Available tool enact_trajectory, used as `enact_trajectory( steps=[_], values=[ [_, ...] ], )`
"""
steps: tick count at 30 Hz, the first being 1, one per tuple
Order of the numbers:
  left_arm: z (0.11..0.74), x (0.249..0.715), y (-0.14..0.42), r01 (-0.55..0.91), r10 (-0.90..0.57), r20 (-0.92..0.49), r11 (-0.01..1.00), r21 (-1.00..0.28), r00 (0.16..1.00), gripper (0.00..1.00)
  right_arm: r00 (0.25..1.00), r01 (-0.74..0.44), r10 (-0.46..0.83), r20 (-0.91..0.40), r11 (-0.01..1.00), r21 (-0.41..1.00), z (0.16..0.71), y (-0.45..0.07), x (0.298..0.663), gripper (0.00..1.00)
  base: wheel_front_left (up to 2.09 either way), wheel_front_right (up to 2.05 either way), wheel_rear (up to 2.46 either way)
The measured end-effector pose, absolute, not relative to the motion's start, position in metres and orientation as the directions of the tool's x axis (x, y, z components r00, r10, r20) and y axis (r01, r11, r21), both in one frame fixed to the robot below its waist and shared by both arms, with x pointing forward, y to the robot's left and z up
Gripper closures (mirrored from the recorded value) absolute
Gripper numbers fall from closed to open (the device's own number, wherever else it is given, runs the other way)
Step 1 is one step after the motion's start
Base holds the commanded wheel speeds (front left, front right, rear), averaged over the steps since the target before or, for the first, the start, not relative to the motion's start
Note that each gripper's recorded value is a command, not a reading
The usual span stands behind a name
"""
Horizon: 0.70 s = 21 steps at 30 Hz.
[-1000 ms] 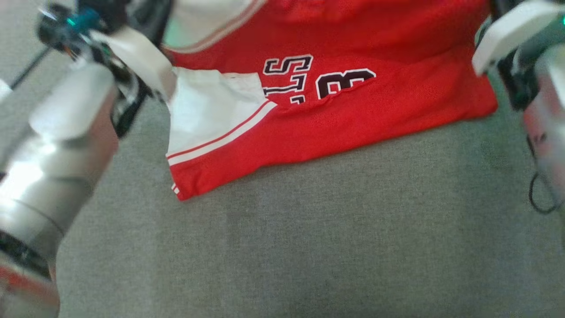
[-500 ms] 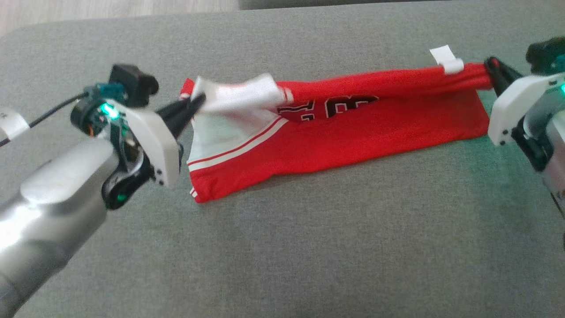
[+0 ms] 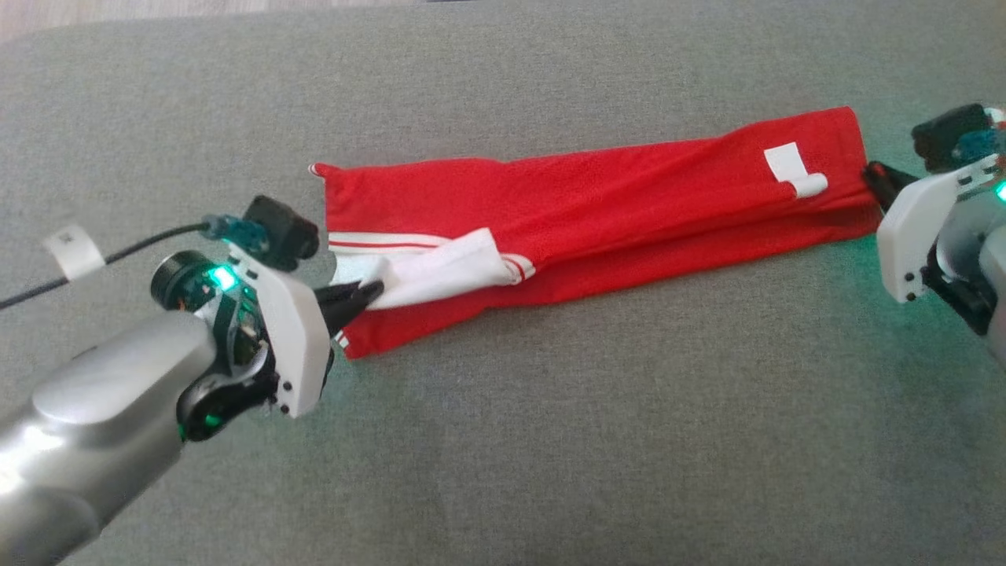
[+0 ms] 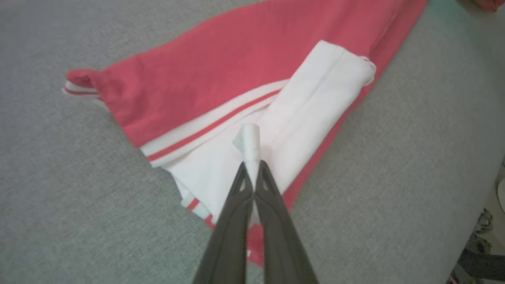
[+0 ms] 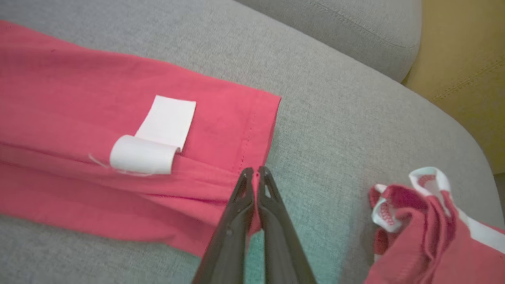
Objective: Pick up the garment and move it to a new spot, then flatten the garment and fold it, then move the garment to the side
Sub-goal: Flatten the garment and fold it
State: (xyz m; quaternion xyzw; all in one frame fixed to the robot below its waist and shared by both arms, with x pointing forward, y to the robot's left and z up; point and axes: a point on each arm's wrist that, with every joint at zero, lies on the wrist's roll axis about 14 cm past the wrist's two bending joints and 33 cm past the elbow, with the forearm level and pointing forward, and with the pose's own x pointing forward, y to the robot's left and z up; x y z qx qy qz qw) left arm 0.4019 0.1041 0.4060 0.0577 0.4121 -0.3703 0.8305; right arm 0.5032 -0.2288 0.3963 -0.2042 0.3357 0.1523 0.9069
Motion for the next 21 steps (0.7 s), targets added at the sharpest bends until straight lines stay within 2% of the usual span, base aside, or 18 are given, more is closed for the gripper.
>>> enact_trajectory(
  steps=[7,8,9,10,12,14,17,21],
  values=[
    [0.401,0.396,0.104,0.704,-0.547,-0.757,0.69,-0.166,0.357,1.0,0.686,-0.425,0.132,-0.716,0.871,-0.247,0.387,-0.231,0.492,1.0,0.0,0.0,0.0],
    [0.4,0.397,0.105,0.717,-0.538,-0.762,0.682,-0.143,0.36,0.84,0.676,-0.414,0.122,-0.727,0.879,-0.238,0.386,-0.234,0.49,1.0,0.0,0.0,0.0],
    [0.399,0.397,0.106,0.729,-0.53,-0.767,0.674,-0.12,0.363,0.11,0.672,-0.413,0.118,-0.732,0.879,-0.237,0.385,-0.236,0.488,0.73,0.0,0.0,0.0],
    [0.397,0.396,0.106,0.732,-0.523,-0.771,0.672,-0.111,0.364,0.0,0.664,-0.402,0.113,-0.739,0.887,-0.226,0.384,-0.237,0.487,0.0,0.0,0.0,0.0],
    [0.392,0.394,0.107,0.722,-0.519,-0.767,0.683,-0.109,0.376,0.0,0.674,-0.378,0.118,-0.729,0.903,-0.204,0.388,-0.238,0.487,0.0,0.0,0.0,0.0],
    [0.391,0.4,0.11,0.702,-0.507,-0.748,0.708,-0.078,0.428,0.0,0.708,-0.341,0.131,-0.694,0.924,-0.173,0.398,-0.238,0.491,0.0,0.0,0.0,0.0],
    [0.416,0.43,0.11,0.643,-0.506,-0.632,0.766,-0.015,0.587,0.0,0.781,-0.289,0.155,-0.605,0.949,-0.129,0.42,-0.237,0.501,0.0,0.0,0.0,0.0],
    [0.479,0.47,0.096,0.546,-0.512,-0.344,0.838,0.003,0.787,0.0,0.902,-0.219,0.19,-0.389,0.975,-0.032,0.472,-0.227,0.521,0.0,0.0,0.0,0.0]
  ],
)
